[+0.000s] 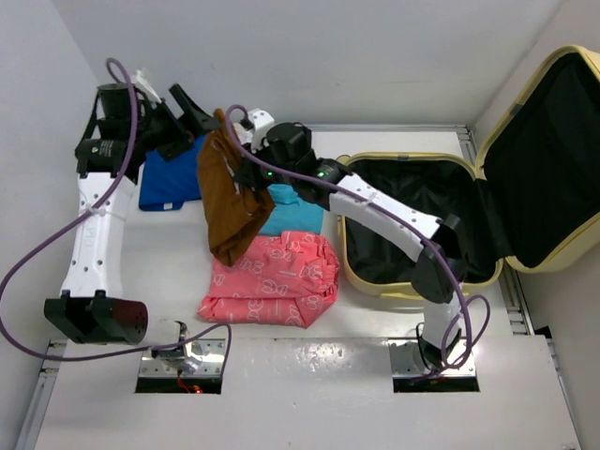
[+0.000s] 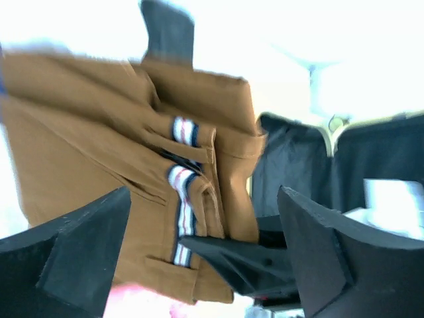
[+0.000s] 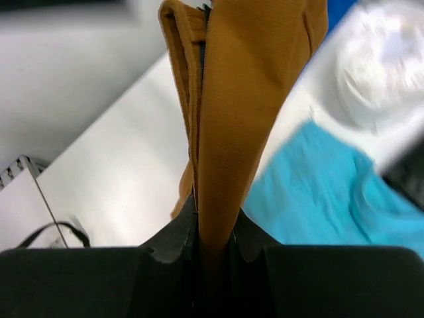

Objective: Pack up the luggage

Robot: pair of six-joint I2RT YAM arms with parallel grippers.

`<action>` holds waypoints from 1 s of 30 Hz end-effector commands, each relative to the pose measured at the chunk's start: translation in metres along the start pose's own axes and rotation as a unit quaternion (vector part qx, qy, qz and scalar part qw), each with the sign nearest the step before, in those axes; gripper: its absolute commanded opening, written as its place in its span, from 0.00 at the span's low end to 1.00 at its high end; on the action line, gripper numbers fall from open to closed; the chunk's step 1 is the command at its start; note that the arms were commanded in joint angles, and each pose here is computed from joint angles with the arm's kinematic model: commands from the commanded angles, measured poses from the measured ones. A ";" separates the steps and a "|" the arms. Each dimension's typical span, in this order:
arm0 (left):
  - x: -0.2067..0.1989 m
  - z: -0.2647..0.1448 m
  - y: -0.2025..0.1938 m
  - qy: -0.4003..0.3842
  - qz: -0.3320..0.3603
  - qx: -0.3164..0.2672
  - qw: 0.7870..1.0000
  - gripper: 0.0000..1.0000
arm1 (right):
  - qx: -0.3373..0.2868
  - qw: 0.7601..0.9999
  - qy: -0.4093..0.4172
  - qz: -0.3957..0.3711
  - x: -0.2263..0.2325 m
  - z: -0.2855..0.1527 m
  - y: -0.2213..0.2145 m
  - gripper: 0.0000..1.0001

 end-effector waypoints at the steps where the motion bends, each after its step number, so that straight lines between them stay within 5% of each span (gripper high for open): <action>1: -0.018 -0.040 0.050 -0.026 0.046 -0.173 0.983 1.00 | -0.102 0.993 0.058 0.016 0.021 -0.063 0.067 0.00; 7: -0.011 -0.064 0.091 -0.010 0.101 -0.292 0.951 1.00 | -0.120 0.991 0.003 0.066 -0.028 -0.131 0.086 0.00; 16: 0.028 -0.022 0.076 -0.002 0.081 -0.228 0.970 1.00 | -0.053 0.980 -0.138 0.136 -0.128 -0.231 0.016 0.00; 25: 0.050 0.005 0.060 -0.002 0.053 -0.180 0.982 1.00 | 0.039 0.942 -0.250 0.220 -0.227 -0.292 -0.057 0.00; 30: 0.058 0.011 0.055 -0.008 0.069 -0.166 0.984 1.00 | 0.062 0.939 -0.276 0.195 -0.260 -0.316 -0.081 0.00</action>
Point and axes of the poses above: each gripper's point midway between its finger pads, its own z axis out along the fingers, its own x axis along the line the jaws close on, y = z × x, the point moved 10 cm from there along -z, back along the fingers, and after that the axes turned 14 degrees about z, right-handed, at the moved point
